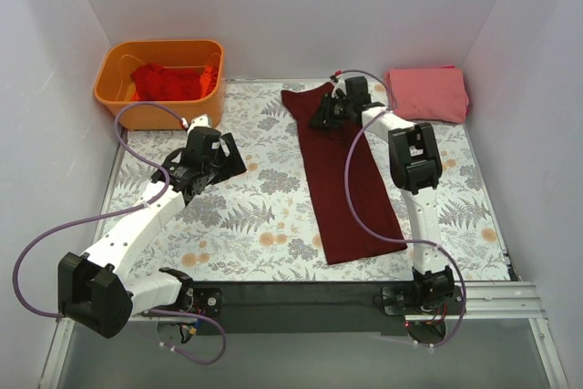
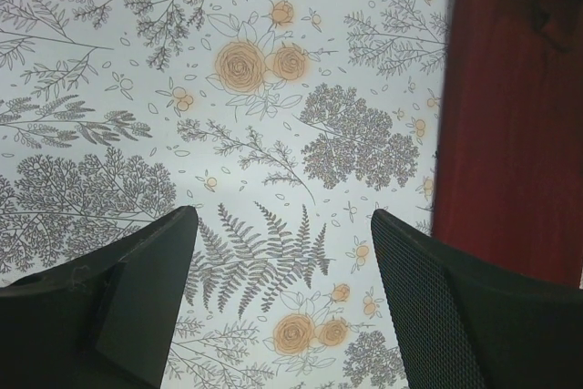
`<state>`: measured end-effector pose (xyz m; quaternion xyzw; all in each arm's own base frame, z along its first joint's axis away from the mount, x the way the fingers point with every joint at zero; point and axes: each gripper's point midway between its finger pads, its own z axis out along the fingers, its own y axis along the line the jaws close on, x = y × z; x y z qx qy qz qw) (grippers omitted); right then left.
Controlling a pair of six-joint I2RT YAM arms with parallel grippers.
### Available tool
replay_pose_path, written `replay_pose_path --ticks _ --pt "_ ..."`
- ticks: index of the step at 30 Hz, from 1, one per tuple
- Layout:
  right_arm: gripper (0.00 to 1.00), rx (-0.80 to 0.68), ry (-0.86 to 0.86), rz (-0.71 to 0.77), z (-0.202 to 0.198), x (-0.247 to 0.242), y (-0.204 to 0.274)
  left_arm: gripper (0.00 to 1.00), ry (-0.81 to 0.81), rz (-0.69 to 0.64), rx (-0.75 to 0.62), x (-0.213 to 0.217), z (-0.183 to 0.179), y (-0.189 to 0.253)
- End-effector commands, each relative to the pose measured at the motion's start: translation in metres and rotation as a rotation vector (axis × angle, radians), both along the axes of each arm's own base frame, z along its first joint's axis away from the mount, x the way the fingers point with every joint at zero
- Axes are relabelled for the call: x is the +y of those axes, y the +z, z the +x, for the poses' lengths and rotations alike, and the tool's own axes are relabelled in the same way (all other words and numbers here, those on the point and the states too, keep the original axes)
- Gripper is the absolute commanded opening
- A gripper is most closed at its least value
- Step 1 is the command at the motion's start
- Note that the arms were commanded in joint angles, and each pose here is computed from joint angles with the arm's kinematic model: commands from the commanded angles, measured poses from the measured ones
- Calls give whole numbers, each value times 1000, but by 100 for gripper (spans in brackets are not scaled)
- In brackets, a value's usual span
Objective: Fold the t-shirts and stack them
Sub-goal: Fold the tshirt
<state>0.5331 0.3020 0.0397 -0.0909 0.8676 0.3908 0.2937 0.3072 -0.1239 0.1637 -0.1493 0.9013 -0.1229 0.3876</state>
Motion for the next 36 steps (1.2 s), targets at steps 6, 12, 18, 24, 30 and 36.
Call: replay_pose_path --ticks 6,12,18,24,30,36 --pt "42 -182 22 -28 -26 -26 100 76 -7 -54 16 -6 -8 1" --pt "38 -47 -2 -267 -137 -72 65 77 -50 -115 71 -15 -27 -8" --pt "35 80 67 -520 -251 -91 25 77 -74 -148 171 -21 -48 -31" --pt "33 139 144 -650 -310 -93 4 76 -74 -175 213 -25 -56 -40" --pt "32 169 275 -687 -339 -61 -9 75 -82 -185 276 -29 -62 -52" --pt "32 262 457 -713 -377 -19 -36 74 -59 -156 302 -23 -66 -54"
